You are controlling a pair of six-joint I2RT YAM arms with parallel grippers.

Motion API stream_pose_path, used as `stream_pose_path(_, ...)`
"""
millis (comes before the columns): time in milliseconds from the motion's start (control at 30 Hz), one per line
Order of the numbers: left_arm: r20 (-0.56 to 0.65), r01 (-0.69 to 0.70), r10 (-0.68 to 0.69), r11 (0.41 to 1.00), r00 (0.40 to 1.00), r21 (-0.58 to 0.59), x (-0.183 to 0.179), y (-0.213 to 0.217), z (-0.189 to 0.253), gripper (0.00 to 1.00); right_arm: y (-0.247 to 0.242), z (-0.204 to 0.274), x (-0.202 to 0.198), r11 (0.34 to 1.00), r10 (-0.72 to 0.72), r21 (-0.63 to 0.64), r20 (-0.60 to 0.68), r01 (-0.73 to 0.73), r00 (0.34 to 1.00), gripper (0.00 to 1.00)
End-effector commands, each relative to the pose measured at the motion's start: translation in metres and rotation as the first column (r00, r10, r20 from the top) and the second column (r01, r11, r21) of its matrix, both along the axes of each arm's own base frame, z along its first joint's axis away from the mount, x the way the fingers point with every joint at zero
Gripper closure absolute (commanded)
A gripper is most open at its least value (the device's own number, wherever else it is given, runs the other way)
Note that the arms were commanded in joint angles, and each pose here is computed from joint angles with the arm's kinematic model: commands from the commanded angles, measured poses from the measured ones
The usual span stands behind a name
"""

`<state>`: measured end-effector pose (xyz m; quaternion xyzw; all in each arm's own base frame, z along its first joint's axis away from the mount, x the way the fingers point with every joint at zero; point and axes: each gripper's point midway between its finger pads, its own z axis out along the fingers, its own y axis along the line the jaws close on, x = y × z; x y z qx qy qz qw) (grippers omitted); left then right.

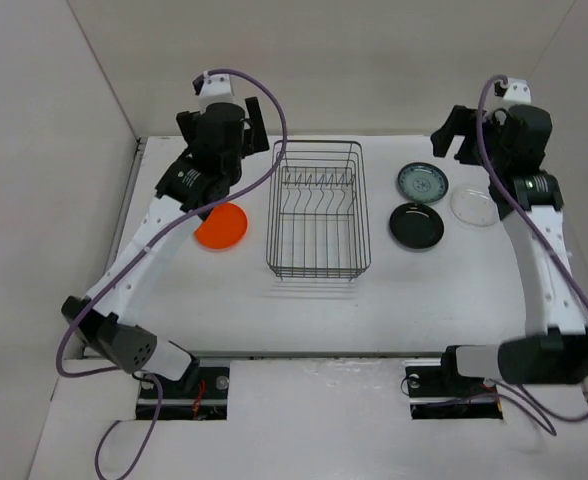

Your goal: Load the plates into the dish rack

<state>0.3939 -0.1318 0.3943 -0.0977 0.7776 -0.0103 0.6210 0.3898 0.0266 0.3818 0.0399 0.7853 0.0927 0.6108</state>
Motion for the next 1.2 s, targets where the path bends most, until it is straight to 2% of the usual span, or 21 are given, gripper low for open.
stream_pose_path(0, -0.039, 0.122, -0.124, 0.991, 0.991, -0.048, 0.016, -0.030, -0.013, 0.00, -0.009, -0.016, 0.062, 0.996, 0.071, 0.046, 0.014, -0.071, 0.997, 0.00)
stream_pose_path(33, -0.051, 0.136, -0.139, 0.990, 0.989, -0.048, 0.018, -0.034, -0.018, 0.00, -0.016, -0.024, 0.089, 0.997, 0.062, 0.038, 0.000, -0.062, 0.998, 0.00)
stream_pose_path(100, -0.081, 0.172, -0.176, 0.983, 0.981, -0.061, 0.023, -0.046, -0.030, 0.00, -0.026, -0.037, 0.114, 0.992, 0.110, 0.069, -0.030, -0.107, 0.994, 0.00)
stream_pose_path(133, -0.081, 0.172, -0.176, 0.983, 0.981, -0.061, 0.023, -0.046, -0.030, 0.00, -0.031, -0.025, 0.128, 0.991, 0.120, 0.068, 0.000, -0.119, 0.993, 0.00)
stream_pose_path(167, -0.097, 0.177, -0.182, 0.982, 0.978, -0.061, 0.027, -0.047, -0.037, 0.00, -0.036, -0.063, 0.152, 0.986, 0.134, 0.114, -0.078, -0.125, 0.988, 0.00)
stream_pose_path(233, -0.105, 0.159, -0.163, 0.986, 0.981, -0.051, 0.030, -0.044, -0.042, 0.00, -0.047, -0.079, 0.172, 0.979, 0.162, 0.145, -0.105, -0.146, 0.981, 0.00)
stream_pose_path(267, -0.105, 0.158, -0.163, 0.986, 0.981, -0.051, 0.030, -0.044, -0.042, 0.00, -0.052, -0.094, 0.189, 0.979, 0.167, 0.138, -0.135, -0.148, 0.977, 0.00)
stream_pose_path(400, -0.097, 0.174, -0.179, 0.983, 0.979, -0.060, 0.027, -0.046, -0.043, 0.00, -0.081, -0.120, 0.217, 0.991, 0.112, 0.086, -0.178, -0.098, 0.978, 0.00)
stream_pose_path(567, -0.071, 0.210, -0.216, 0.973, 0.974, -0.092, 0.021, -0.051, -0.030, 0.00, -0.107, -0.147, 0.226, 0.998, 0.064, 0.015, -0.207, -0.062, 0.976, 0.02)
stream_pose_path(700, -0.082, 0.214, -0.222, 0.972, 0.972, -0.100, 0.022, -0.053, -0.032, 0.00, -0.105, -0.149, 0.218, 0.996, 0.089, -0.001, -0.250, -0.092, 0.964, 0.05)
stream_pose_path(833, -0.082, 0.214, -0.222, 0.972, 0.972, -0.100, 0.022, -0.053, -0.032, 0.00, -0.097, -0.131, 0.206, 0.995, 0.071, -0.047, -0.209, -0.083, 0.975, 0.05)
stream_pose_path(933, -0.090, 0.213, -0.222, 0.972, 0.971, -0.097, 0.021, -0.053, -0.034, 0.00, -0.098, -0.127, 0.197, 0.996, 0.053, -0.057, -0.204, -0.066, 0.978, 0.05)
stream_pose_path(1167, -0.075, 0.233, -0.241, 0.966, 0.968, -0.109, 0.019, -0.055, -0.029, 0.00, -0.097, -0.170, 0.174, 0.997, 0.068, -0.015, -0.223, -0.073, 0.972, 0.05)
